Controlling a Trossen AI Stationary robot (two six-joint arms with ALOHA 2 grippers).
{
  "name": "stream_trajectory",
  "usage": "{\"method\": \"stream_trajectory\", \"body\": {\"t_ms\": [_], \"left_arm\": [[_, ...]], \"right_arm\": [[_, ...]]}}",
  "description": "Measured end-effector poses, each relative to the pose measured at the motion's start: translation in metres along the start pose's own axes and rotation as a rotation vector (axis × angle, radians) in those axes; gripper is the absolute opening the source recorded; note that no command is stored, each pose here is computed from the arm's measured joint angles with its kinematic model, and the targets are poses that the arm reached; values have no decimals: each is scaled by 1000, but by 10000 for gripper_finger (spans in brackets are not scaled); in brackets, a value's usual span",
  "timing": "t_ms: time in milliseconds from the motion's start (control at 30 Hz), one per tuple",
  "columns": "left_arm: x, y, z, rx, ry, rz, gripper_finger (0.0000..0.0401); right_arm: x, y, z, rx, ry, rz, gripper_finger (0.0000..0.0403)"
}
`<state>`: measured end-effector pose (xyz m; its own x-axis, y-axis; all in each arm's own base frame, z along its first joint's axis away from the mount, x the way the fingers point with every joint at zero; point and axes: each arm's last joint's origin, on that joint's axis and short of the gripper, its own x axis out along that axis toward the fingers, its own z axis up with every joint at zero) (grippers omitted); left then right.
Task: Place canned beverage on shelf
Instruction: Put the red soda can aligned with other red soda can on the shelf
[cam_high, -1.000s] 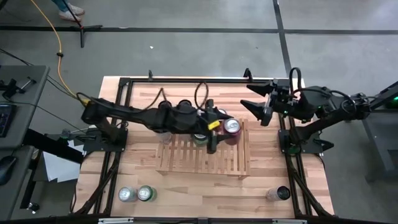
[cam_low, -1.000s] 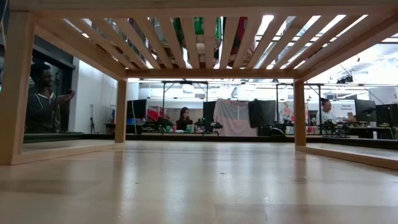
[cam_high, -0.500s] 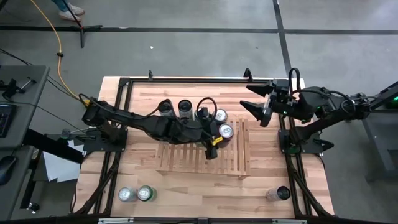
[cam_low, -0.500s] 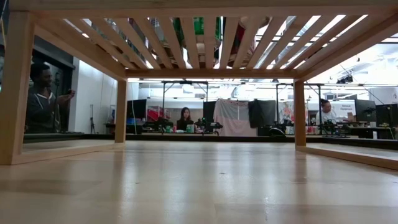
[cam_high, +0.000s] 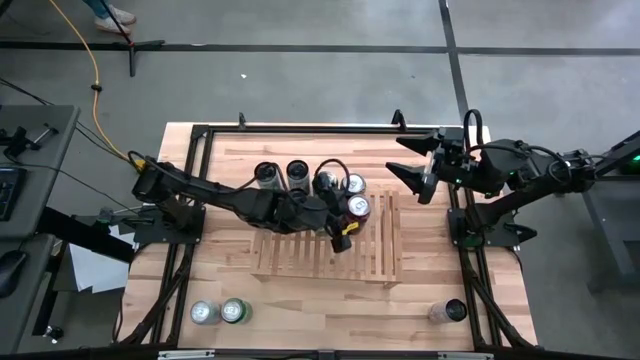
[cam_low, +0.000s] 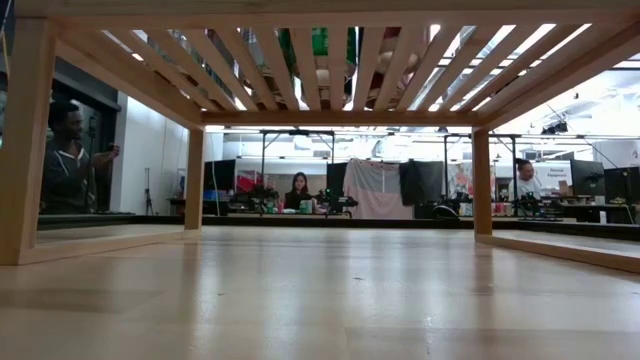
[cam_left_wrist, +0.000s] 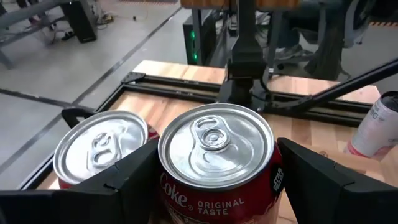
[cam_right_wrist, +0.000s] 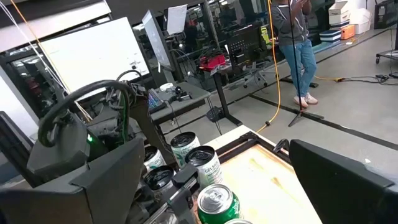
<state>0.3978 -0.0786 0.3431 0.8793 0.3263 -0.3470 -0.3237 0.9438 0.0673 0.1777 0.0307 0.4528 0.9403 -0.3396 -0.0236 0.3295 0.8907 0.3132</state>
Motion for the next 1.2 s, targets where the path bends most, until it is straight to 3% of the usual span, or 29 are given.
{"method": "stream_trajectory", "body": {"t_ms": [133,400,1200], "left_arm": [[0,0,1,18,-13,4,269],[0,-1,1,18,-11,-15,315],[0,0,1,5,-5,-21,319]], "right_arm": [[0,0,0,-1,0,0,385],[0,-1,-1,-5,13,-5,385],[0,0,-1,-5,13,-5,385]]}}
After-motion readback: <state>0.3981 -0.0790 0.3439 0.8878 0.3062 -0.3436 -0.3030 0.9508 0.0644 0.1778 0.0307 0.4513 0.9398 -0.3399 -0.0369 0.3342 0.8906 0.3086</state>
